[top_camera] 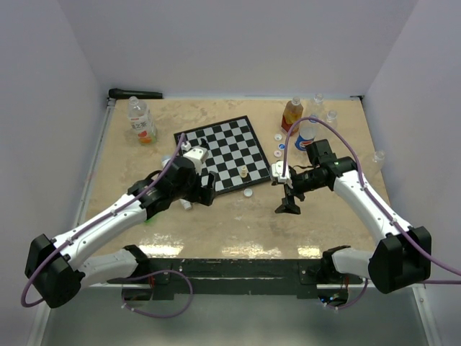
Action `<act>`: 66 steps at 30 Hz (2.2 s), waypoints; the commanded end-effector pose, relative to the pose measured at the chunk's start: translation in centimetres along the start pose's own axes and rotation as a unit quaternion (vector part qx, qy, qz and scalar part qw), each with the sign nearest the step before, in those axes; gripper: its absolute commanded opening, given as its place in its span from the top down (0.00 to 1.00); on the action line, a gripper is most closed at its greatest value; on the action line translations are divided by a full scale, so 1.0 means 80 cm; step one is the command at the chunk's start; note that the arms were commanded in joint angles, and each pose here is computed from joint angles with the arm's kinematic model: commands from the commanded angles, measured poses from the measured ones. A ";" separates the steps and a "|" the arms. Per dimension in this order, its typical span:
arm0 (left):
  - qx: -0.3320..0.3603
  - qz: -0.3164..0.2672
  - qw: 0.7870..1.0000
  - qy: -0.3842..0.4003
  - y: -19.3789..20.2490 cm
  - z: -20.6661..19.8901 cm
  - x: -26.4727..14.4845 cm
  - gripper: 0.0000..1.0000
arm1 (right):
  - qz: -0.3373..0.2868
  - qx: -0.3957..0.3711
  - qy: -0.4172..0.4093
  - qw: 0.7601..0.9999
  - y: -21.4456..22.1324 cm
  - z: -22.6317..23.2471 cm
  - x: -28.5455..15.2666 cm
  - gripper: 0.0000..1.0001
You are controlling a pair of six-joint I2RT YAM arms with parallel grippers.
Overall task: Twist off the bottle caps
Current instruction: Pick up the bottle cap from the center of the board.
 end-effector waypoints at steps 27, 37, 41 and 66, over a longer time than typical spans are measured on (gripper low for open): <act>-0.029 -0.013 0.999 0.029 0.002 -0.048 0.025 0.00 | 0.001 0.008 0.009 1.000 0.003 -0.007 0.002 0.02; -0.022 -0.006 0.999 0.034 0.005 -0.060 0.033 0.00 | 0.002 0.008 0.011 1.000 0.003 -0.007 0.001 0.02; -0.020 -0.002 0.999 0.037 0.007 -0.064 0.036 0.00 | 0.002 0.008 0.010 1.000 0.003 -0.007 0.001 0.02; -0.001 0.024 0.997 0.068 0.019 -0.086 0.058 0.02 | 0.004 0.008 0.012 1.000 0.004 -0.007 0.001 0.02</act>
Point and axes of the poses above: each gripper's point midway between its finger pads, its own x axis out along the fingers, its own z axis along the line the jaws close on, y = z × x, the point moved 3 cm from there along -x, back along the fingers, and after that the axes turned 15 degrees about x, right-handed, at the moved point
